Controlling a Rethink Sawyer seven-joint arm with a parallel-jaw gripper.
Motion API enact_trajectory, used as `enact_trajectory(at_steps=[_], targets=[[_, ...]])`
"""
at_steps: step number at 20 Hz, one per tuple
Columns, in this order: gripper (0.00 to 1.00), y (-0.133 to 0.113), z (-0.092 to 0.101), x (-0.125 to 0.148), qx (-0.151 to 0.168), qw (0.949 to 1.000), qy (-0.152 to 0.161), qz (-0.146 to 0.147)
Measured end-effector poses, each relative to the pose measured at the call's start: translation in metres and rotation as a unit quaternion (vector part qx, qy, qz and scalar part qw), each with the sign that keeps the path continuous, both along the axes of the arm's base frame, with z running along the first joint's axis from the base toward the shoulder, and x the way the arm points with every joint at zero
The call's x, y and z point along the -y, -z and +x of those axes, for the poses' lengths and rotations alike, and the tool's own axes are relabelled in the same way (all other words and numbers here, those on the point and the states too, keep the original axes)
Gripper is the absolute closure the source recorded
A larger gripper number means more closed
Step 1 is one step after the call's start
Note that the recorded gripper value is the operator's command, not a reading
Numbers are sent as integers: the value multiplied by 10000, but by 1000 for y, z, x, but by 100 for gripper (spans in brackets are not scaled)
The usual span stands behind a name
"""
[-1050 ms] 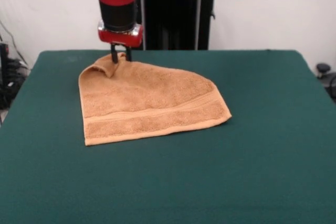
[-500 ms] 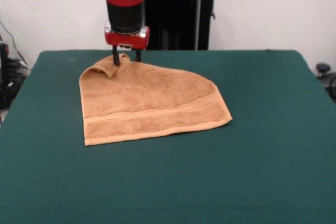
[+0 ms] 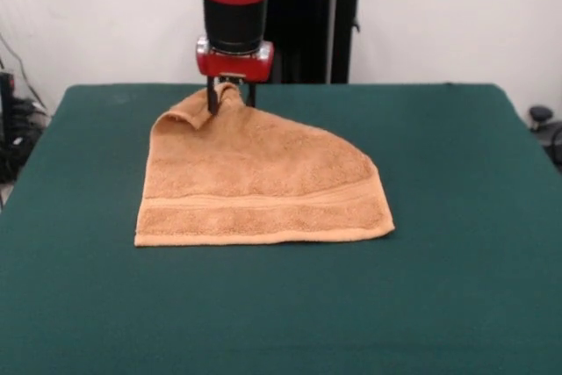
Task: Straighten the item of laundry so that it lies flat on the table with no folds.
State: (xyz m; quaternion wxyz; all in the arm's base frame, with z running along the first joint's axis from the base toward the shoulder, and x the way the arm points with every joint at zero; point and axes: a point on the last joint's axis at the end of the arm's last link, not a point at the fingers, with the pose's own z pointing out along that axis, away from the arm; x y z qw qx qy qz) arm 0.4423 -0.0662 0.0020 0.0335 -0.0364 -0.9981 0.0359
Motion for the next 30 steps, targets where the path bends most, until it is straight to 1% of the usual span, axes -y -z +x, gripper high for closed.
enact_trajectory(at_steps=[6, 8, 15, 17, 21, 25, 28, 30], targets=[[0, -34, 26, -4, 198, 9995, 229, -134], [0, -52, 39, -5, 323, 9987, 331, -195], [0, -83, 60, -1, 628, 9962, 539, -282], [0, -89, 63, 0, 697, 9955, 563, -306], [0, -98, 67, 2, 790, 9946, 575, -346], [0, -99, 68, 2, 800, 9945, 583, -348], [0, -89, 65, 0, 699, 9954, 580, -304], [0, -73, 62, -4, 571, 9965, 568, -240]])
